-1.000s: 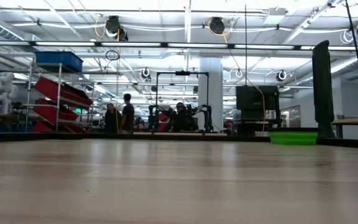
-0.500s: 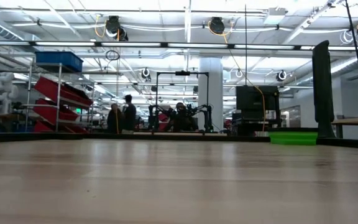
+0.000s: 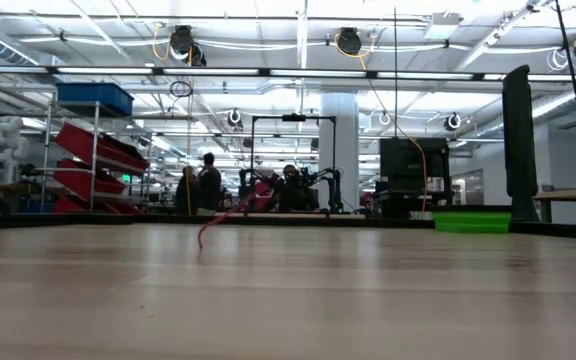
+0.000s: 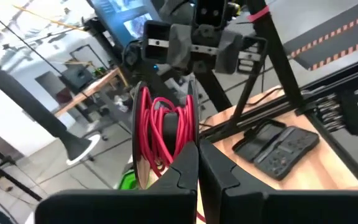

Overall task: Coil cords
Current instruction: Uncoil the red wire on the black spool

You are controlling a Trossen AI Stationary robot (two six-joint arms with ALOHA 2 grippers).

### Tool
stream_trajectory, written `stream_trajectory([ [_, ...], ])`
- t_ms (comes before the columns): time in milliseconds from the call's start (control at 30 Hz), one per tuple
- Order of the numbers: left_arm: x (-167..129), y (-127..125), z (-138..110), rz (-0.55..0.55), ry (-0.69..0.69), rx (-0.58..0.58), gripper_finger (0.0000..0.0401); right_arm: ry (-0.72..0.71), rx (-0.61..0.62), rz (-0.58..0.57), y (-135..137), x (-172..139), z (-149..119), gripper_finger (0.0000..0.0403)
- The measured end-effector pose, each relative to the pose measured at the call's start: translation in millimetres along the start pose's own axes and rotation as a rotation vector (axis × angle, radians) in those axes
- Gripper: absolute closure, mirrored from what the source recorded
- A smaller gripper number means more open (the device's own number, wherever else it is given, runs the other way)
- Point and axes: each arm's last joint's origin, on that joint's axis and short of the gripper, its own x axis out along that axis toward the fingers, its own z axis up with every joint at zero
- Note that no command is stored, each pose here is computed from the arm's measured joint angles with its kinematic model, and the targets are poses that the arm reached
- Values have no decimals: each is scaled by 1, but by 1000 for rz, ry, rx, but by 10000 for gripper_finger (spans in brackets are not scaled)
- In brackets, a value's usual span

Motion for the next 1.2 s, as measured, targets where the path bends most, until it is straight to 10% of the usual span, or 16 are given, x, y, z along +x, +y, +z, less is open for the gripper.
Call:
stream_trajectory([
  [1200, 32, 1, -11, -127, -14, -48, 400, 243, 12, -1, 13, 67, -6, 262],
])
